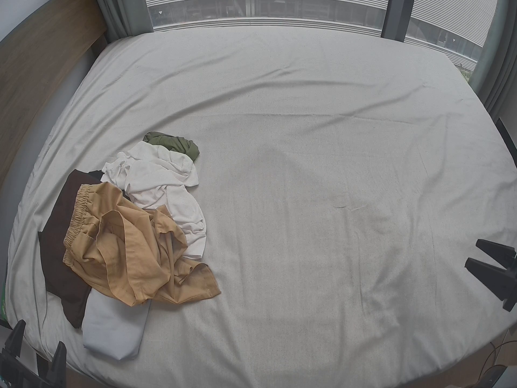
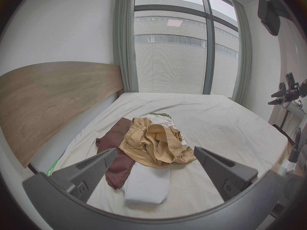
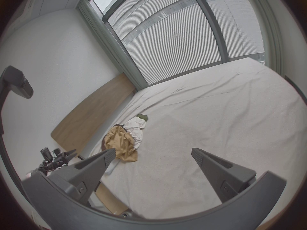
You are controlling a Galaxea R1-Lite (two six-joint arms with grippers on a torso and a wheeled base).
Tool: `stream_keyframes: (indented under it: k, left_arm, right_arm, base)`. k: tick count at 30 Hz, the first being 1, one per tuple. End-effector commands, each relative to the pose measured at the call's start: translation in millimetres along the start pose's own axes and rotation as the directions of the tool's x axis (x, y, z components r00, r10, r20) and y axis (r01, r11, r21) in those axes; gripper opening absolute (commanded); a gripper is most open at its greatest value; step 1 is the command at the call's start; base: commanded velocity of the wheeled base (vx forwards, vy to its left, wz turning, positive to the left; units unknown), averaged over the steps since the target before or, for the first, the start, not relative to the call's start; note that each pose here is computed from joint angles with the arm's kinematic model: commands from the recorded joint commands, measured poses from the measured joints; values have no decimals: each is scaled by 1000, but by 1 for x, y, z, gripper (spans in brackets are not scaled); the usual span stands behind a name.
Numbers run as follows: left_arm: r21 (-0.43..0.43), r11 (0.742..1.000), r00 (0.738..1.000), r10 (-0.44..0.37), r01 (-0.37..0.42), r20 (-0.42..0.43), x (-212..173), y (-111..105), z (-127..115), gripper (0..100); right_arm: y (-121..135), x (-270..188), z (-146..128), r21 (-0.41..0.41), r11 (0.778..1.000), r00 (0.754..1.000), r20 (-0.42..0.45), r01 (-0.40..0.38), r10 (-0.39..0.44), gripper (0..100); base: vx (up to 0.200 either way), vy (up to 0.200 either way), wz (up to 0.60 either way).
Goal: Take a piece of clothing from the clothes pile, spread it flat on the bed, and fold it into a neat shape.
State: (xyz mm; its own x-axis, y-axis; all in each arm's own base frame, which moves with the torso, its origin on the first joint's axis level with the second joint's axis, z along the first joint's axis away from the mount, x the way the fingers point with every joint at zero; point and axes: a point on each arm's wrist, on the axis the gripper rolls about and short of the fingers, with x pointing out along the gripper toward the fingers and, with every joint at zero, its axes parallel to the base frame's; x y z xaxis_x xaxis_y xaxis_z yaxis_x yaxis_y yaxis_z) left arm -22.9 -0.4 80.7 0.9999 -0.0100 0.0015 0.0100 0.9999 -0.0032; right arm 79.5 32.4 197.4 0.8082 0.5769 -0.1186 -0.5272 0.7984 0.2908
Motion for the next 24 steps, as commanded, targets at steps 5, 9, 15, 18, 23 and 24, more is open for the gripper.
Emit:
stream_keyframes:
  k: [5, 9, 15, 18, 23, 24]
  left_arm:
    - [0, 1000, 1000, -1, 1, -1, 0, 0, -5, 100]
    - [-1, 1000, 1000, -1, 1, -1, 0, 0, -5, 100]
    - [0, 1000, 1000, 1, -1, -1, 0, 0, -5, 100]
    - [0, 1000, 1000, -1, 1, -1, 0, 0, -5, 100]
    - [0, 1000, 1000, -1, 1, -1, 0, 0, -5, 100]
    - [0, 1000, 1000, 1, -1, -1, 0, 0, -5, 100]
  right_arm:
    - [-2, 52, 0, 54, 995, 992, -92, -86, 91, 100]
    - [-1, 68, -2, 58, 992, 988, -93, -114, 120, 100]
    - [8, 92, -2, 53, 982, 978, -99, -182, 186, 100]
    - [11, 103, -3, 56, 979, 971, -123, -198, 204, 100]
    - [19, 125, -7, 77, 971, 956, -174, -225, 236, 100]
    - [19, 129, -9, 86, 971, 954, -186, -222, 235, 100]
  base:
    - [0, 0, 0]
    - [0, 0, 0]
    - [0, 0, 0]
    - [0, 0, 0]
    - [0, 0, 0]
    - [0, 0, 0]
